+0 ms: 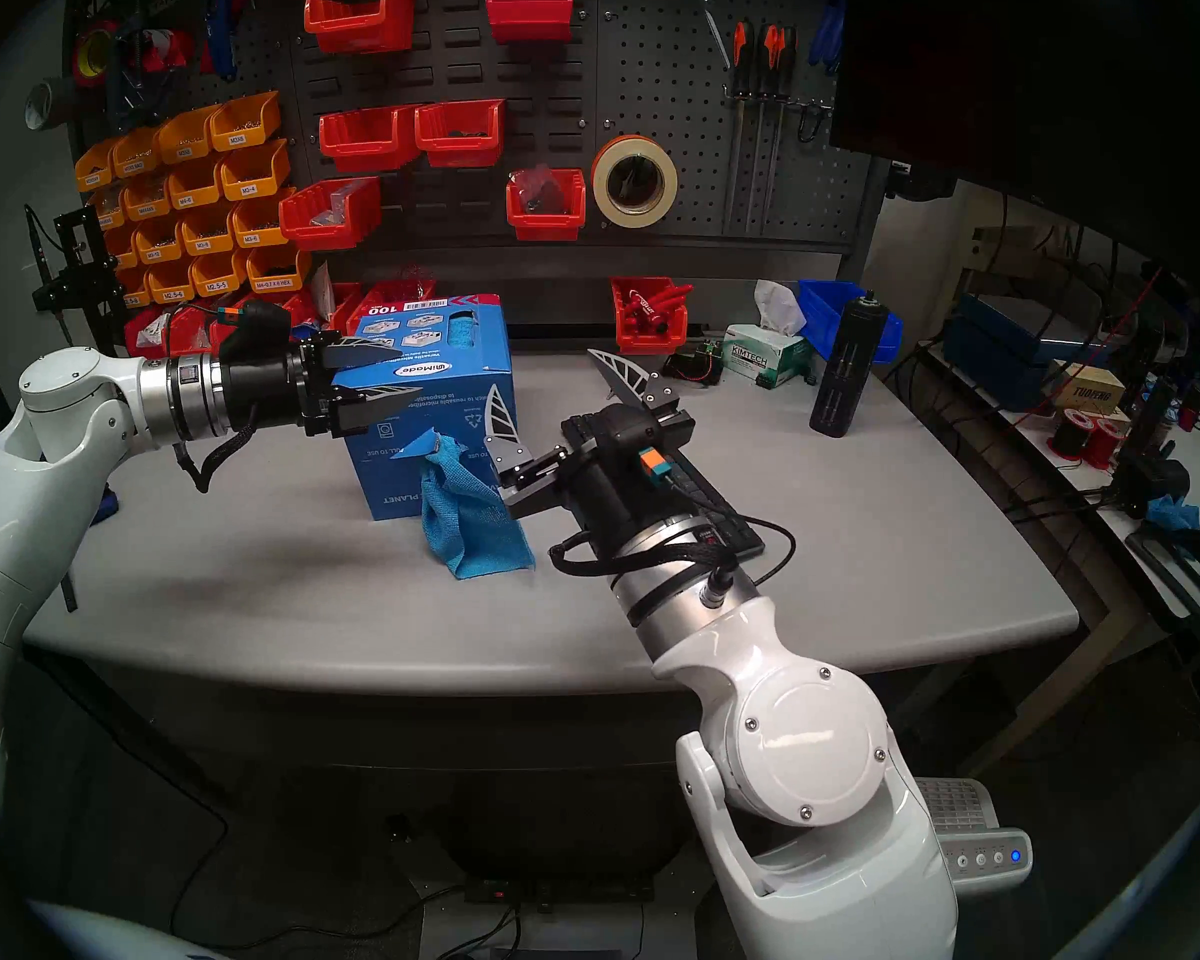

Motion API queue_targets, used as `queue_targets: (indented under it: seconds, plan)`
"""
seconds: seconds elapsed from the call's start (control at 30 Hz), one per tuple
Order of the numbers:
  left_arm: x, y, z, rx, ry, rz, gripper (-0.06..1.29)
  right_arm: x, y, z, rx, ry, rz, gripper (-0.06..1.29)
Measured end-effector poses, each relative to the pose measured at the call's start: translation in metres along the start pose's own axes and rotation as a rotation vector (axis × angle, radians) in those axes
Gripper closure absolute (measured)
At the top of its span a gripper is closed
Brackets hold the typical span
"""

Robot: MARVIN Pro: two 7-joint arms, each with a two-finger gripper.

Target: Take out a shop towel

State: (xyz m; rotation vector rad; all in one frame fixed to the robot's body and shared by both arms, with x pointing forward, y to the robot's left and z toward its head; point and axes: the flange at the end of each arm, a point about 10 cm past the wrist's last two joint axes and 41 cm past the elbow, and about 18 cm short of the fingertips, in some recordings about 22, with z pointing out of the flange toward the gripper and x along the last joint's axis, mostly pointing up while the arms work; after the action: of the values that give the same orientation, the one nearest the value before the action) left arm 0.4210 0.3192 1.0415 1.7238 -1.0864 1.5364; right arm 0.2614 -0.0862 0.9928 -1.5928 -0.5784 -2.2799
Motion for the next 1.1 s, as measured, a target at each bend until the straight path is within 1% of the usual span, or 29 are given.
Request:
queue_targets:
  seconds: [0.1,0.23,0.33,0.53,0.73,0.83,1.1]
  plan:
    - [0.0,-0.002,0.0,-0.004,-0.002,-0.001,0.0,0.001,-0.005,0.002,0.016,-0.009,0.009,-0.02]
    - [0.001,-0.005,-0.003,-0.006,0.002,-0.012,0.0,0.003,-0.015,0.007,0.056,-0.023,0.024,-0.02]
    - [-0.001,-0.011,-0.009,0.003,0.007,-0.038,0.0,0.008,-0.024,0.013,0.099,-0.023,0.035,-0.02]
    - [-0.003,-0.022,-0.019,0.025,0.016,-0.077,0.0,0.015,-0.037,0.02,0.154,-0.02,0.045,-0.02]
    - [-0.004,-0.03,-0.025,0.032,0.027,-0.097,0.0,0.016,-0.044,0.024,0.168,-0.05,0.064,-0.02]
    - [-0.003,-0.032,-0.027,0.026,0.035,-0.098,0.0,0.011,-0.046,0.026,0.163,-0.068,0.081,-0.02]
    - [0.008,-0.029,-0.02,-0.026,0.066,-0.079,0.0,-0.02,-0.051,0.035,0.126,-0.142,0.127,-0.02]
